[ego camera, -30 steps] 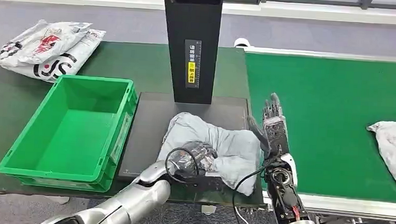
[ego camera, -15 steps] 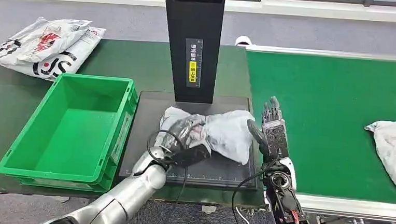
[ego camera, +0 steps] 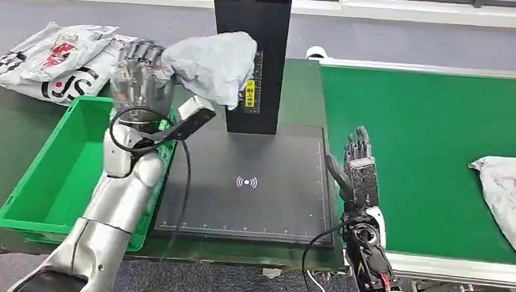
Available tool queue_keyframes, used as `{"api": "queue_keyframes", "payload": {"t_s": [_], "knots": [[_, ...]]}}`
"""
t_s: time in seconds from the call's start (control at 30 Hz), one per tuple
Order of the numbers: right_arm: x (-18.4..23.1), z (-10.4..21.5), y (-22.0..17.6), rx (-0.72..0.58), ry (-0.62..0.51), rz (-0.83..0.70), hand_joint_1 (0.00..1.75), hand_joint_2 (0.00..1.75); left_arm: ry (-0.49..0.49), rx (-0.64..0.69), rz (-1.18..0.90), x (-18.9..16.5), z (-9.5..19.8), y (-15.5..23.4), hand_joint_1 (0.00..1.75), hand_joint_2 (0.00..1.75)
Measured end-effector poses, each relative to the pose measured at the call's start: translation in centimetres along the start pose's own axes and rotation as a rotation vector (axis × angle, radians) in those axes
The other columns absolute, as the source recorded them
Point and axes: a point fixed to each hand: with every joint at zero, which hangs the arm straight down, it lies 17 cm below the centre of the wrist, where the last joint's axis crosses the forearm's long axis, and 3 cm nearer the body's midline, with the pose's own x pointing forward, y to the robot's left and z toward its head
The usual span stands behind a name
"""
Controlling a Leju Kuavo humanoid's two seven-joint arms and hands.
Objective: Moved the parcel from conveyor to table for the left to box.
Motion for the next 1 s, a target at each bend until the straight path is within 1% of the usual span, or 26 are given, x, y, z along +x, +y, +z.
{"api": "queue_keyframes", "payload": {"t_s": [0.1,0.2,0.27,0.33,0.37,0.4,0.43,0.47,0.5,0.57,0.6,0.63,0.67,0.73,0.8,0.93,1.0], "knots": [[-0.1,-0.1,-0.3,-0.005,0.001,0.002,0.0,1.75,0.069,0.028,-0.096,-4.3,0.7,1.9,1.75,1.75],[-0.2,0.0,-0.5,-0.009,0.003,0.007,0.0,1.75,0.201,0.027,-0.269,-8.9,2.4,3.7,1.75,1.75],[-0.4,0.1,-0.5,-0.009,0.008,0.01,0.0,1.75,0.394,0.044,-0.364,-14.0,4.3,5.6,1.75,1.75],[-0.6,0.3,-0.4,-0.006,0.013,0.013,0.0,1.75,0.525,0.043,-0.406,-16.5,5.9,5.8,1.75,1.75],[-0.7,0.4,-0.4,-0.004,0.016,0.017,0.0,1.75,0.559,0.02,-0.43,-17.3,6.7,5.3,1.75,1.75],[-0.7,0.3,-0.4,-0.002,0.017,0.022,0.0,1.75,0.589,-0.04,-0.462,-18.5,7.6,3.9,1.75,1.75],[-0.6,0.2,-0.4,0.002,0.014,0.027,0.0,1.75,0.625,-0.143,-0.503,-20.0,8.9,1.8,1.75,1.75],[-0.4,0.0,-0.3,0.008,0.009,0.033,0.0,1.75,0.641,-0.263,-0.544,-21.2,10.4,-0.4,1.75,1.75],[-0.2,-0.4,-0.2,0.013,0.004,0.036,0.0,1.75,0.648,-0.374,-0.581,-22.2,12.4,-2.2,1.75,1.75],[0.1,-0.8,0.1,0.026,-0.002,0.038,0.0,1.75,0.65,-0.541,-0.631,-23.3,15.5,-4.8,1.75,1.75],[0.1,-1.0,-0.1,0.024,0.002,0.04,0.0,1.75,0.649,-0.631,-0.648,-23.6,16.9,-6.1,0.8,1.75],[0.1,-1.2,-0.1,0.025,0.004,0.042,0.0,1.75,0.647,-0.713,-0.662,-24.0,18.4,-7.2,0.0,1.75],[0.1,-1.2,0.1,0.031,0.006,0.045,0.0,1.75,0.65,-0.78,-0.673,-24.3,19.5,-7.9,0.0,1.75],[-0.2,-1.1,0.1,0.036,0.011,0.054,0.0,1.75,0.648,-0.831,-0.674,-24.4,20.8,-8.7,0.0,1.75],[-0.5,-1.0,-0.2,0.031,0.02,0.058,0.0,1.75,0.634,-0.827,-0.659,-23.9,20.4,-9.2,0.0,1.75],[-1.5,0.1,-0.3,0.028,0.042,0.056,0.0,1.75,0.606,-0.743,-0.629,-22.9,19.4,-9.1,0.0,1.75],[-1.8,0.4,-0.3,0.027,0.05,0.056,0.0,1.75,0.602,-0.74,-0.625,-22.8,19.4,-9.2,0.0,1.75]]}}
